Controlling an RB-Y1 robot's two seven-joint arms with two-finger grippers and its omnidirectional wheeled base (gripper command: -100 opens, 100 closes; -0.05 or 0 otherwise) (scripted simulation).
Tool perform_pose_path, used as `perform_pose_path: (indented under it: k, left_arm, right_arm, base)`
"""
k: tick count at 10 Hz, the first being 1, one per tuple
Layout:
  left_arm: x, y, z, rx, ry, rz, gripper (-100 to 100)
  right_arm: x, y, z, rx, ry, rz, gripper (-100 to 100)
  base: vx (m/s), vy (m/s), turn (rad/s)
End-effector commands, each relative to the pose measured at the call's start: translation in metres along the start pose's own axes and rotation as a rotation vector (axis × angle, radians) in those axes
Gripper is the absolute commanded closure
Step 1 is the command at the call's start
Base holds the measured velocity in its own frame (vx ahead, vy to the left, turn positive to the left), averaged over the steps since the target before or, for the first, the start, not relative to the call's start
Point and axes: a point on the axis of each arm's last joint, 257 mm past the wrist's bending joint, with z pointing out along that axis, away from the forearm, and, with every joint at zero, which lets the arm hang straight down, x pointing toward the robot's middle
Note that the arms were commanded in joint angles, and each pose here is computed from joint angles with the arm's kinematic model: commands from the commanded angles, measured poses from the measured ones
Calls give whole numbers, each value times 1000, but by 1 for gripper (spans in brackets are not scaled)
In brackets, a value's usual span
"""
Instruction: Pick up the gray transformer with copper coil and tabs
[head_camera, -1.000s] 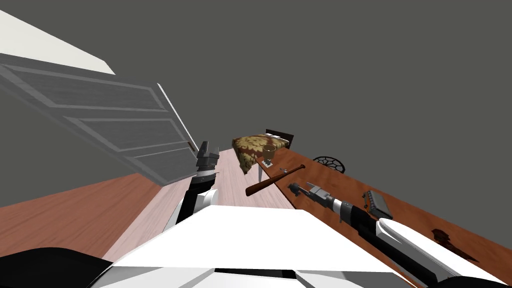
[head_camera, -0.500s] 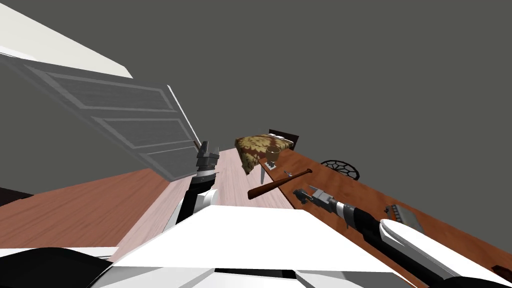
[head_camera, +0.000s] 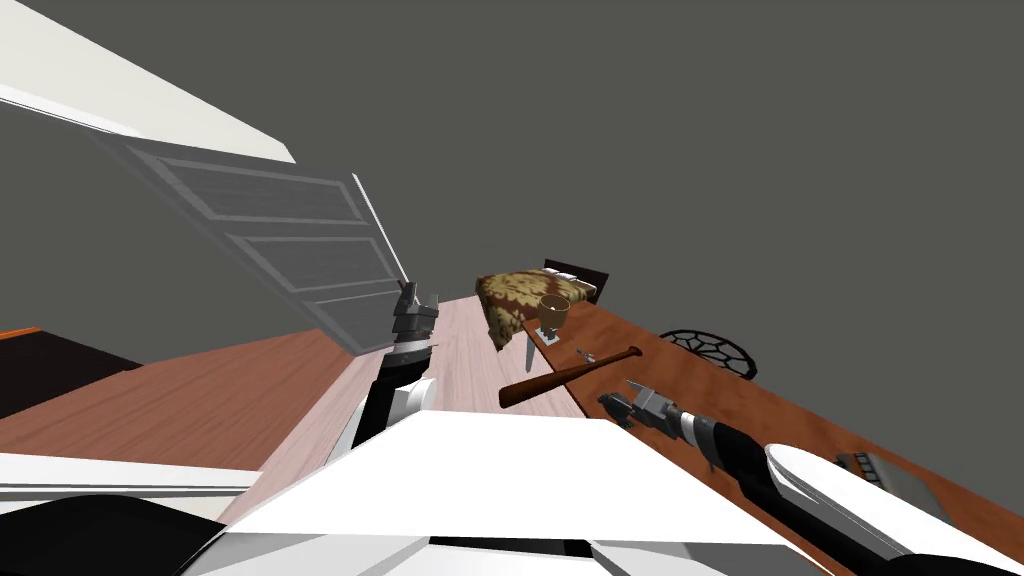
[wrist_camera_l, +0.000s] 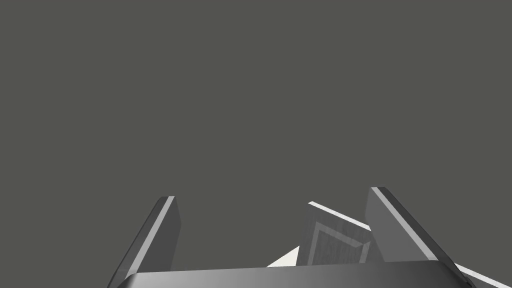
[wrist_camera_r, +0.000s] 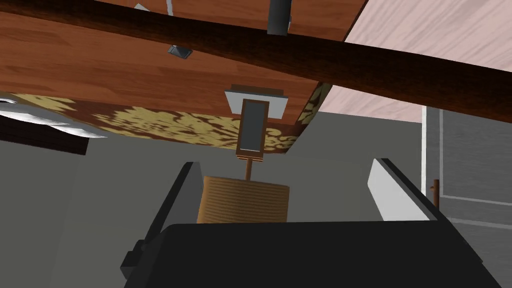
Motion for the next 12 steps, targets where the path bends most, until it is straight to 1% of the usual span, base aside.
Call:
perform_pose_path:
  k: [1,2,4,5,7,10,12]
  left_arm:
    - [0,0,0,0,0,0,0]
    - [0,0,0,0,0,0,0]
    - [0,0,0,0,0,0,0]
    - [0,0,0,0,0,0,0]
    - [0,0,0,0,0,0,0]
    - [0,0,0,0,0,0,0]
    - [0,0,0,0,0,0,0]
  right_arm:
    - [22,-3,-3,5,62,-43,-100]
    - [24,-3,-3,6,70,-61,-100]
    - [52,-4,-9,5,147,-111,-100]
    - [53,-5,-10,5,152,-125,-100]
    - [82,-2,-17,-5,224,-171,-100]
    - [123,13,-29,-37,313,-202,-100]
    - [147,29,-37,-66,359,-194,-100]
  base:
    - [110,12,193]
    - [80,6,32]
    - [70,5,114]
    - [61,6,70]
    - [67,8,99]
    - [82,4,94]
    - [44,-1,53]
